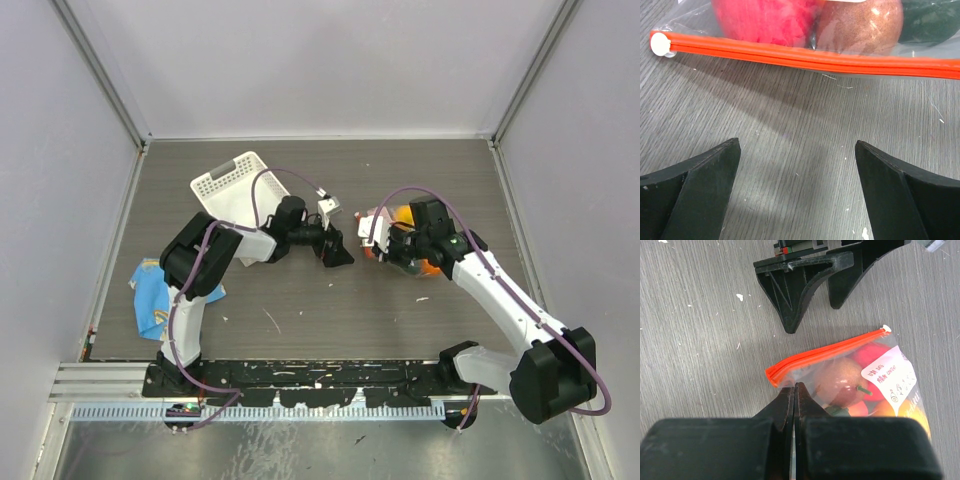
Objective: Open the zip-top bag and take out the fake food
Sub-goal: Pick up the zipper food storage bag at the center of the board, then adjust the zipper food storage bag at the center of the board.
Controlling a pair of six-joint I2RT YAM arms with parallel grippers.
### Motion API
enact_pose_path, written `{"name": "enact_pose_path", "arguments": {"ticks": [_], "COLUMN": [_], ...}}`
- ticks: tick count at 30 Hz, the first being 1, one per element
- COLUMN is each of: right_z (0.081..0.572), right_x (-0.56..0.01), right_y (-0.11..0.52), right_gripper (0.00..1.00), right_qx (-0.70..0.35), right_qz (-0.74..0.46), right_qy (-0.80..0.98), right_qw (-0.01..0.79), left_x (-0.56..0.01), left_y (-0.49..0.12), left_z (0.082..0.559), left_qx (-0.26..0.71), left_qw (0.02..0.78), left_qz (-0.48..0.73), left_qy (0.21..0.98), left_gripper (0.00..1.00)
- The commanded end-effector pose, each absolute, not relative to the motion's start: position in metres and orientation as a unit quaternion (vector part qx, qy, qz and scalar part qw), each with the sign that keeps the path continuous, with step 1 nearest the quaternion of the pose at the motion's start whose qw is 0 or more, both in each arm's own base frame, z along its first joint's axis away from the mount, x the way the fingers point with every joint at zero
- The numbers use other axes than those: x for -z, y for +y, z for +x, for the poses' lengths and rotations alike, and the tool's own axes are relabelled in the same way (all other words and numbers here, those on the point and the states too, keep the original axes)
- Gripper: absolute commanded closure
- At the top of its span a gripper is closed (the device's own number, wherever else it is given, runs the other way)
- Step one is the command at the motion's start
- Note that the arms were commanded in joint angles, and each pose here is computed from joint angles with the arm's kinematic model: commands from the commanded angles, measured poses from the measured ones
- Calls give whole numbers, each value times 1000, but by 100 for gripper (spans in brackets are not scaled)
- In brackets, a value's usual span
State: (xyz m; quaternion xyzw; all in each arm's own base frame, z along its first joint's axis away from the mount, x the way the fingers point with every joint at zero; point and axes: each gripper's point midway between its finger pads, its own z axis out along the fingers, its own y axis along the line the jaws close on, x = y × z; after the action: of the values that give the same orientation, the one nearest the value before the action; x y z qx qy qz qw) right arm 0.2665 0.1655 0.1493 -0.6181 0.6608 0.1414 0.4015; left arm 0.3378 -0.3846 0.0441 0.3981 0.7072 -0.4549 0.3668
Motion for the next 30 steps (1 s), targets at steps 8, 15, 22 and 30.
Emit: {"name": "enact_pose_path", "arguments": {"ticks": [8, 15, 22, 30], "right_z": [273, 273, 273, 273], "right_x": [-180, -181, -181, -180], "right_y": [172, 172, 173, 172], "right_gripper": [99, 99, 99, 99], "right_qx": [-142, -142, -143, -142], "right_qz": [-613, -613, -613, -613], "right_qy": [641, 641, 640, 641], "right_qw": [440, 441, 441, 439], "left_x": [-45, -55, -52, -40], "left_y": [-390, -390, -395, -403], "left_z": [345, 344, 343, 343], "left_qx": [457, 458, 463, 460], "left_qw": [349, 358, 345, 324], "left_qz": [398, 399, 405, 406], "left_qy": [715, 709, 709, 720], "left_gripper": [2, 2, 2, 2]}}
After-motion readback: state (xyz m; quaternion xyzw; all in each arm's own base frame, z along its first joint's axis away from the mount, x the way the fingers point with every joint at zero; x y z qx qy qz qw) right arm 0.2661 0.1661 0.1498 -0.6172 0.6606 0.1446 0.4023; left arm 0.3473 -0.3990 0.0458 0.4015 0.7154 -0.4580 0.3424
